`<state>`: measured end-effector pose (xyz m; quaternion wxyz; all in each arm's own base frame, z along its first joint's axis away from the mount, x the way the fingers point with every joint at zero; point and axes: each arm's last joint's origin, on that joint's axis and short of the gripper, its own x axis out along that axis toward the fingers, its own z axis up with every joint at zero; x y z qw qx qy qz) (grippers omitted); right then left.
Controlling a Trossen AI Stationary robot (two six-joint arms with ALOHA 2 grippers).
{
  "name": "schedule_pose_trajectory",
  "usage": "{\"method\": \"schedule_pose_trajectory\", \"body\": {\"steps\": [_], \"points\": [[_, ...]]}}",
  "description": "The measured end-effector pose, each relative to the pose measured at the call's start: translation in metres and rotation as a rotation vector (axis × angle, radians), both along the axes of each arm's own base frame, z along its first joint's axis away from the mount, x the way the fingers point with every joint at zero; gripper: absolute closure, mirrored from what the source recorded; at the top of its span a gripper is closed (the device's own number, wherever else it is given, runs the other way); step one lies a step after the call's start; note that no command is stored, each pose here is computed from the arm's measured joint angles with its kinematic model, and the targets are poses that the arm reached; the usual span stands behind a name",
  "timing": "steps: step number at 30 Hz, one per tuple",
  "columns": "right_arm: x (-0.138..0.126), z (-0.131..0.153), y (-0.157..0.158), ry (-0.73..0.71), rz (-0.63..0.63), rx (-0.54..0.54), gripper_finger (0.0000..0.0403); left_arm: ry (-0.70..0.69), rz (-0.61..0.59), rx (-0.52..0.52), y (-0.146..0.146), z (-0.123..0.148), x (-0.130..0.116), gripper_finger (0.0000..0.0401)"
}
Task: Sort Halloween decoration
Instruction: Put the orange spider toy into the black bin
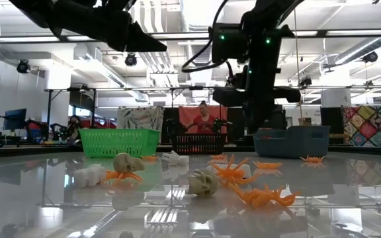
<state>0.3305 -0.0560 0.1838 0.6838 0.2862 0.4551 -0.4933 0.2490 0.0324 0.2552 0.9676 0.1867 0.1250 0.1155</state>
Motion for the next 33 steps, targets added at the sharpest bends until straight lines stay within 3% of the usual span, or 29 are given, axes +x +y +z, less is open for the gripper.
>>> {"method": "schedule_pose_trajectory", "body": {"steps": [13, 19, 22, 27, 33], "points": [[-0.005, 0.0, -0.02, 0.034, -0.027, -0.066, 0.0394, 0.001, 0.0, 0.0, 0.0, 0.0, 0.0, 0.0326], [0.005, 0.019, 0.001, -0.035, 0.051, -0.083, 0.0394, 0.034, -0.001, 0.001, 0.0, -0.003, -0.001, 0.0326], [0.014, 0.032, 0.021, -0.061, 0.22, -0.048, 0.0394, 0.073, -0.002, -0.001, 0.0, -0.007, -0.002, 0.0326], [0.025, 0.045, 0.038, -0.1, 0.511, 0.106, 0.0394, 0.08, -0.002, -0.001, 0.0, -0.007, -0.002, 0.0326], [0.023, 0.036, 0.048, 0.072, 1.094, 0.032, 0.0394, 0.041, -0.002, 0.007, -0.001, 0.006, -0.011, 0.0326]]}}
